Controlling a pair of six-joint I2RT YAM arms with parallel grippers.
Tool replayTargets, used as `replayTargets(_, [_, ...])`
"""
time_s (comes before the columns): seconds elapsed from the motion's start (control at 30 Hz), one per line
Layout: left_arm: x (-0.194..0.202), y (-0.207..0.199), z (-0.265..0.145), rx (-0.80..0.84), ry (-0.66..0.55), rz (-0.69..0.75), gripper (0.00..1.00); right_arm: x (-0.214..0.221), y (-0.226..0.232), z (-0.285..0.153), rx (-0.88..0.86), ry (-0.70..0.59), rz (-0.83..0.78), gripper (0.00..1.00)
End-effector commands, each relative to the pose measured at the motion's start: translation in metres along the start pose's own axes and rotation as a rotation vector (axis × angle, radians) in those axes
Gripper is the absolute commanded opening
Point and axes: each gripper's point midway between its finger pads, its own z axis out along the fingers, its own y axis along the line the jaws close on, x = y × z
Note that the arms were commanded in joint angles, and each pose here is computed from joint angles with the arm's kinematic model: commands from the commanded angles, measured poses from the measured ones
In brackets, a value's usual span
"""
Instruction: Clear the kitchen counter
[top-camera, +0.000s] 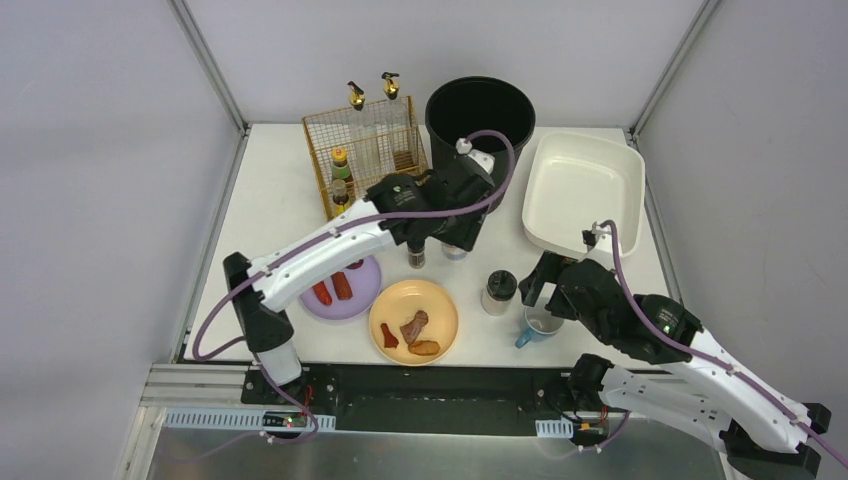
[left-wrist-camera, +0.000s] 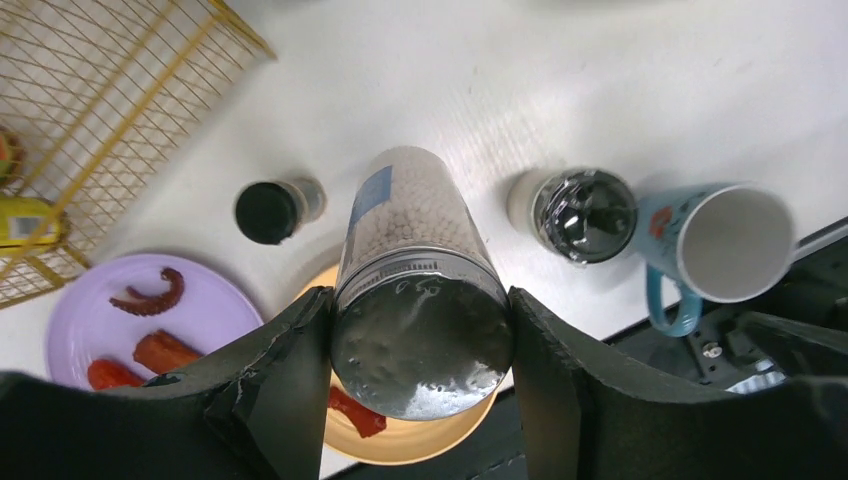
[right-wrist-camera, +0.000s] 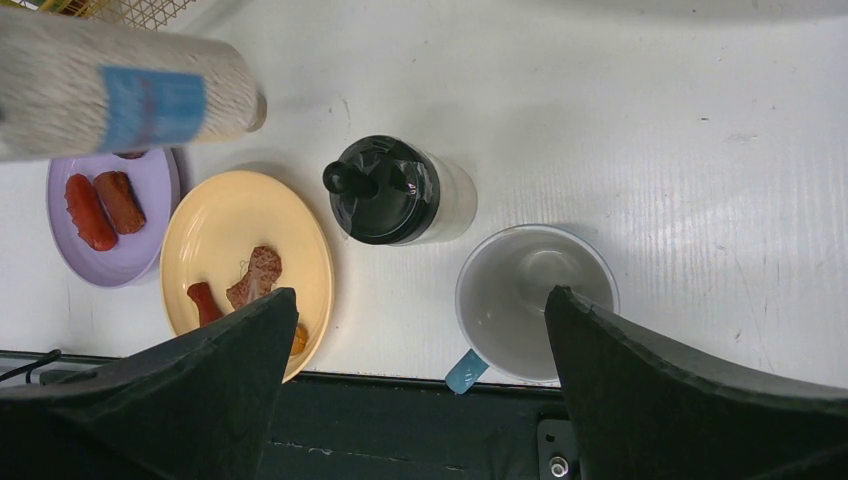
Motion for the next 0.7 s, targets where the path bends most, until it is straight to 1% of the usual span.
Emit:
replayTargets(0.0, [-0.054,0.045,-0.058,-0.047,-0.194,-0.071,0.00,-0.006,0.009,-0.002,-0.027,-0.012,0.006,0.99])
replayTargets(0.3, [-0.092,0.119,-0.066,-0.148,-0.271,-0.221,0.00,-0.004,0.012,0.000,-0.044,-0.011,0.003,0.99])
replayTargets(0.53, [-0.127,0.164,-0.069,-0.288,-0.354,-0.241,0.00,-0.003,0.015,0.002,-0.063,-0.014,0.007,0.99])
replayTargets(0.67, [-0.134,0.190,-0.058,-0.349,-0.345,-0.264,0.00,-0.001,0.012,0.005,-0.053,-0.014,-0.004,0.99])
